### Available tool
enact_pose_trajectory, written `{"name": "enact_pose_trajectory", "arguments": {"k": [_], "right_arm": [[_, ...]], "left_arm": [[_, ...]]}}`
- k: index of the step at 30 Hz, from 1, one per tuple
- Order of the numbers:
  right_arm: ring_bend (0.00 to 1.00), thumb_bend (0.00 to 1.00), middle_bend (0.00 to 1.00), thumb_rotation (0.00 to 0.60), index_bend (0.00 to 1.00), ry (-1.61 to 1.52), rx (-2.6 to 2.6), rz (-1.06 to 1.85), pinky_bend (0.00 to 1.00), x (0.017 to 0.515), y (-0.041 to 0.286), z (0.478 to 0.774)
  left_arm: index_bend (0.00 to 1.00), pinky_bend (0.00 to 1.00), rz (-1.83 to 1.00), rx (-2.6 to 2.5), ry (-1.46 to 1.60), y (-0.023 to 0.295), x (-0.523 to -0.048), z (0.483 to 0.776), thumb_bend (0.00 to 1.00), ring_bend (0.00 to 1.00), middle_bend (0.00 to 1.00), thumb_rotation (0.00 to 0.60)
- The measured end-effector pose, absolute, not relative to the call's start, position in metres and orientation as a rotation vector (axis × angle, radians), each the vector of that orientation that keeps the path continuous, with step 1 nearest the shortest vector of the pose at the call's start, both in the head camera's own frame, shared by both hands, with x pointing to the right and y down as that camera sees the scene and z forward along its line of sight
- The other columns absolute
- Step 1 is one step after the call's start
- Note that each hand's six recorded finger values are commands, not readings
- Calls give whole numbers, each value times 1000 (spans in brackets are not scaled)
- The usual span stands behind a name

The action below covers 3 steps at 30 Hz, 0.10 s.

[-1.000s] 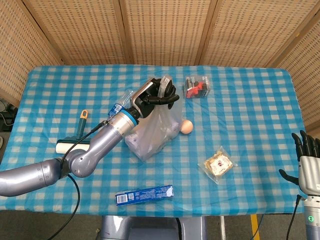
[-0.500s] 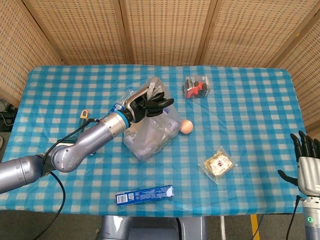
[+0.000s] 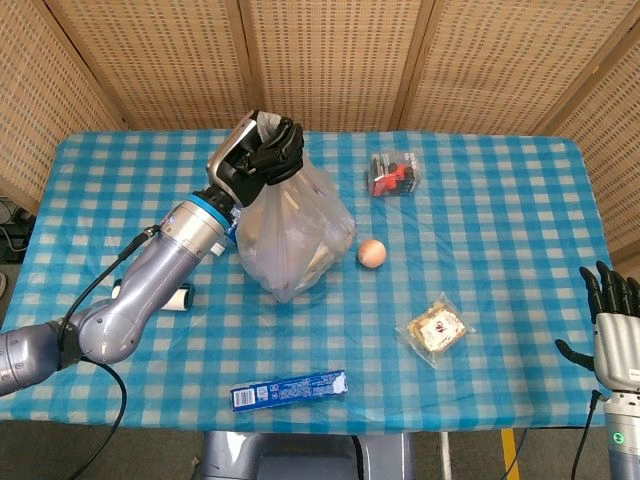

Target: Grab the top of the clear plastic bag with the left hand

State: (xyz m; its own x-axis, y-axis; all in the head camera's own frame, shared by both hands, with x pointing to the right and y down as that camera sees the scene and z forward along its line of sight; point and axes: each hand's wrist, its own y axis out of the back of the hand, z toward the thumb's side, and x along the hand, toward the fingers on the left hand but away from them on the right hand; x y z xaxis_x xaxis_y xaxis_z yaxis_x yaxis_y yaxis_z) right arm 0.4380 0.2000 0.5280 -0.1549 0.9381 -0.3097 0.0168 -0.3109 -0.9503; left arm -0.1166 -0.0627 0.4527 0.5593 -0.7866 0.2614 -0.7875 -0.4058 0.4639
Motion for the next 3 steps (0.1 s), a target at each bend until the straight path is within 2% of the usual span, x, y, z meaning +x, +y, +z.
{"name": "enact_pose_trajectory", "arguments": {"k": [3], "right_arm": [[0,0,0,600,0,-1150,-1352,1568,0,438,200,528]], "left_arm": [[1000,1000,3,2264,-1271,-65,-120,442,1000,978,1000,600]]}}
